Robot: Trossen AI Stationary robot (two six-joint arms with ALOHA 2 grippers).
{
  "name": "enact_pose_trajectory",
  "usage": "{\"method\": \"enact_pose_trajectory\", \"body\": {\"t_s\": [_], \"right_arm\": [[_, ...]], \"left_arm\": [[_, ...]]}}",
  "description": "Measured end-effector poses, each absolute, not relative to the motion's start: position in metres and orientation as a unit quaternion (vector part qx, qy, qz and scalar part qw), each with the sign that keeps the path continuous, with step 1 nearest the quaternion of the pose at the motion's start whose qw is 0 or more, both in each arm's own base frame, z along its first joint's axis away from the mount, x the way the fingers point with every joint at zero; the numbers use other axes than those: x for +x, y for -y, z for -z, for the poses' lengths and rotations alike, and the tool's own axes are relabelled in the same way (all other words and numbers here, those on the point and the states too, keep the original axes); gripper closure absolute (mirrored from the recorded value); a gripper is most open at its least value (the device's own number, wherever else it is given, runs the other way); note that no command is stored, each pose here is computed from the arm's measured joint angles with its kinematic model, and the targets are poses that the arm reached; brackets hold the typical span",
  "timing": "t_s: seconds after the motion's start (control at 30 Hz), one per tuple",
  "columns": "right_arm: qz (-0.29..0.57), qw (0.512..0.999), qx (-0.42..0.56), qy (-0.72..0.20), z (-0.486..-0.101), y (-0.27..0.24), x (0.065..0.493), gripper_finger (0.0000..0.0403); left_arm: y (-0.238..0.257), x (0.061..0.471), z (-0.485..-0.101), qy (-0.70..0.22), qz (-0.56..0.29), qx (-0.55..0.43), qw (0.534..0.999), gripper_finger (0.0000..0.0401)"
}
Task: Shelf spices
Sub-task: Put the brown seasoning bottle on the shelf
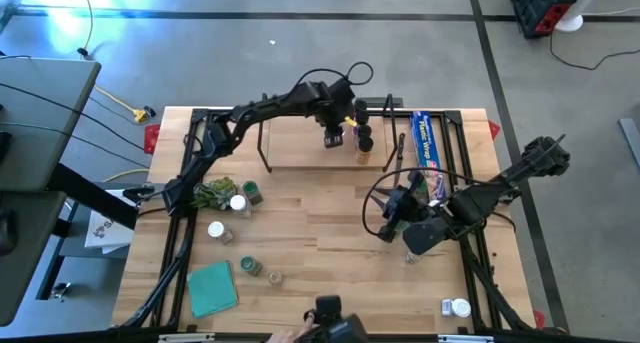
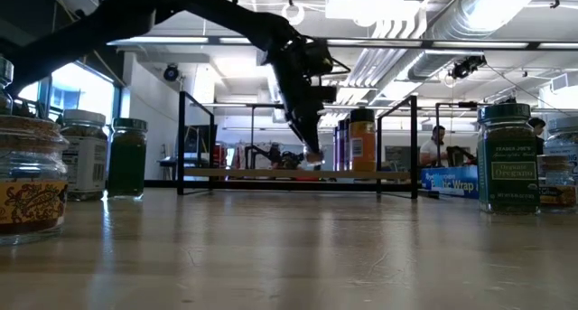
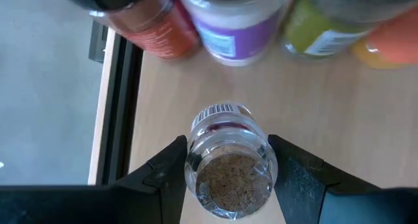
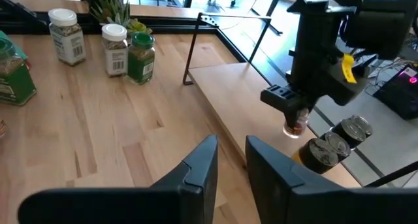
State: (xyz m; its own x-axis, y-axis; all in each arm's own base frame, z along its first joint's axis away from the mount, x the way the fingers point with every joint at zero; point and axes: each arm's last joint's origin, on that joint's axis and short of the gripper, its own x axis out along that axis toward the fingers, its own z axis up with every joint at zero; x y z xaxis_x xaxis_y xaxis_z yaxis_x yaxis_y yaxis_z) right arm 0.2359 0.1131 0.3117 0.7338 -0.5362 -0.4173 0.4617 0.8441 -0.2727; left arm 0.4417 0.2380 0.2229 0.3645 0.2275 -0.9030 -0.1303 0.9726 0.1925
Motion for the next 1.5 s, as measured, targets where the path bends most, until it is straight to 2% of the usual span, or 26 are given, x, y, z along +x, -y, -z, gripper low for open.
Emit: {"method": "enact_pose_trajectory", "body": {"t_s": [0.23, 0.67, 0.93, 1.2, 1.33, 1.5], "right_arm": [[0.269, 0.928, -0.075, -0.247, -0.312, -0.113, 0.236, 0.033], [0.27, 0.929, -0.064, -0.244, -0.312, -0.113, 0.236, 0.033], [0.27, 0.93, -0.061, -0.242, -0.312, -0.113, 0.236, 0.033], [0.27, 0.93, -0.061, -0.242, -0.312, -0.113, 0.236, 0.033], [0.269, 0.93, -0.064, -0.243, -0.312, -0.114, 0.236, 0.033], [0.269, 0.93, -0.065, -0.243, -0.312, -0.113, 0.236, 0.033]], "left_arm": [[-0.246, 0.443, -0.213, -0.55, -0.113, 0.041, 0.826, 0.0217], [-0.247, 0.447, -0.217, -0.531, -0.123, 0.046, 0.837, 0.0137], [-0.245, 0.442, -0.233, -0.534, -0.14, 0.075, 0.831, 0.0133], [-0.236, 0.43, -0.235, -0.574, -0.122, 0.04, 0.809, 0.014], [-0.233, 0.43, -0.224, -0.574, -0.104, 0.013, 0.812, 0.0174], [-0.239, 0.438, -0.22, -0.533, -0.13, 0.008, 0.836, 0.0221]]}}
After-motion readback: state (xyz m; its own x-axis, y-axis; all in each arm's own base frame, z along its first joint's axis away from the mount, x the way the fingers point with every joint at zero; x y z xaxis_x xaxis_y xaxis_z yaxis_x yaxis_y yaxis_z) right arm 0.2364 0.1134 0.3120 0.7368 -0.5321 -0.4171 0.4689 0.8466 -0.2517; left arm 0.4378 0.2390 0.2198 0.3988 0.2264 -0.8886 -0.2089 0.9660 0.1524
